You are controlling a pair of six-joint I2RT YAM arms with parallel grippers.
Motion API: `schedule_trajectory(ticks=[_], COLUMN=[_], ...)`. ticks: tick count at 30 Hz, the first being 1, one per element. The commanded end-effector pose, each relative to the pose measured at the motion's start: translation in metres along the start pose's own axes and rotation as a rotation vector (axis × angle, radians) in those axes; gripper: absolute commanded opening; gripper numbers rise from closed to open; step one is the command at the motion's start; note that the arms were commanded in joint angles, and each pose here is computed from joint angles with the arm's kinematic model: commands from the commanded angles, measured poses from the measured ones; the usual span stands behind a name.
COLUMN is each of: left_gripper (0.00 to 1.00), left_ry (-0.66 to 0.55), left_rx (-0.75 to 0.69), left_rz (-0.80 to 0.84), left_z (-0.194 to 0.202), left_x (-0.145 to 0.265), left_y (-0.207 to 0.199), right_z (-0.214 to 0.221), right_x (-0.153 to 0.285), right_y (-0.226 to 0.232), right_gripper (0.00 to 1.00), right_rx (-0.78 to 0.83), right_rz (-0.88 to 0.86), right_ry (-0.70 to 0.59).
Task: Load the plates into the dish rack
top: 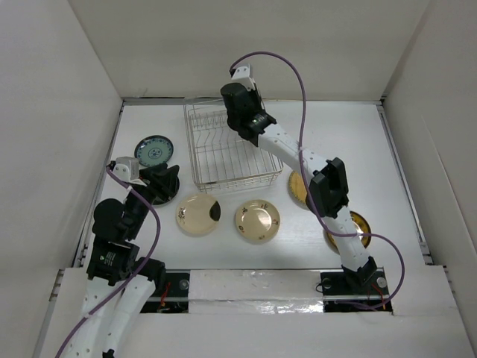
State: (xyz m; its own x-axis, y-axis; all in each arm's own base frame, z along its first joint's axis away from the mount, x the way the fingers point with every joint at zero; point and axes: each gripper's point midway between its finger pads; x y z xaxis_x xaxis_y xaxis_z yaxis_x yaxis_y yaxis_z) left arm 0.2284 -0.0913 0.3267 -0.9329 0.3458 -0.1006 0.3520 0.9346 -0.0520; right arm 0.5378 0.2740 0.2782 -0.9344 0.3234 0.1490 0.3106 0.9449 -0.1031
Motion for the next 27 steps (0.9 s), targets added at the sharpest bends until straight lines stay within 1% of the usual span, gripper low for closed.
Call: schedule_trajectory(ticks=[1, 3, 7, 9, 12, 15, 16, 18, 19, 20, 21, 22, 23, 24, 25, 27], left_gripper=[0.36, 0.36, 0.36, 0.36, 0.36, 0.36, 0.36, 0.36, 0.36, 0.36, 0.36, 0.37, 0.37, 0.37, 0.37, 0.37], left_ry=[-0.053, -0.051, -0.051, -0.046, -0.053, -0.044, -0.048, -0.050, -0.047, -0.043, -0.039, -0.038, -0.040, -0.043, -0.041, -0.035], left_rx=[-0.013, -0.013, -0.011, -0.011, -0.013, -0.012, -0.011, -0.011, -0.011, -0.010, -0.010, -0.009, -0.009, -0.009, -0.009, -0.005], left_rz=[0.012, 0.017, 0.014, 0.015, 0.011, 0.012, 0.012, 0.010, 0.010, 0.015, 0.019, 0.021, 0.024, 0.024, 0.021, 0.022], left_z=[-0.011, -0.011, -0.011, -0.010, -0.011, -0.009, -0.010, -0.010, -0.009, -0.008, -0.007, -0.007, -0.007, -0.008, -0.008, -0.007], left_x=[0.001, 0.001, 0.000, 0.000, 0.001, -0.001, 0.000, 0.000, 0.000, -0.001, -0.001, -0.001, -0.001, -0.001, -0.001, -0.001], left_y=[-0.002, -0.003, -0.002, -0.002, -0.002, -0.002, -0.002, -0.001, -0.001, -0.002, -0.003, -0.003, -0.004, -0.004, -0.003, -0.004], right_z=[-0.019, -0.001, 0.033, 0.044, 0.048, 0.039, 0.035, 0.019, 0.013, 0.003, -0.008, -0.015, -0.021, -0.049, -0.036, -0.042], right_x=[0.006, 0.006, 0.002, 0.001, 0.001, 0.005, 0.011, 0.018, 0.022, 0.025, 0.033, 0.038, 0.043, 0.053, 0.057, 0.064], right_y=[-0.005, 0.009, 0.023, 0.029, 0.033, 0.032, 0.033, 0.031, 0.029, 0.029, 0.019, 0.015, 0.013, -0.006, -0.012, -0.029], right_gripper=[0.00, 0.00, 0.00, 0.00, 0.00, 0.00, 0.07, 0.17, 0.28, 0.36, 0.45, 0.56, 0.60, 0.62, 0.63, 0.63], right_rx=[-0.055, -0.051, -0.040, -0.057, -0.074, -0.110, -0.117, -0.171, -0.187, -0.225, -0.244, -0.263, -0.296, -0.351, -0.334, -0.390], right_rz=[0.043, 0.000, -0.036, -0.046, -0.063, -0.081, -0.090, -0.125, -0.136, -0.163, -0.176, -0.189, -0.212, -0.224, -0.233, -0.273], right_ry=[-0.041, -0.017, 0.046, 0.062, 0.079, 0.071, 0.068, 0.063, 0.061, 0.047, 0.041, 0.038, 0.041, 0.015, 0.038, 0.030])
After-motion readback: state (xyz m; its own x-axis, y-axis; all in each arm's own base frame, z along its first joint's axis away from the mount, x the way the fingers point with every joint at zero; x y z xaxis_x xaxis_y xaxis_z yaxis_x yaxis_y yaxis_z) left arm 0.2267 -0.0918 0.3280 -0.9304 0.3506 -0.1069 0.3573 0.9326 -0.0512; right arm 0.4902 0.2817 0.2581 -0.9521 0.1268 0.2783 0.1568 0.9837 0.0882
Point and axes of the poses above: each gripper's point midway between its finger pads, its own x axis back along the fingers, its own y axis along the line the jaws close on, z = x × y, and after that the axes turned 14 degrees about -x, right-handed
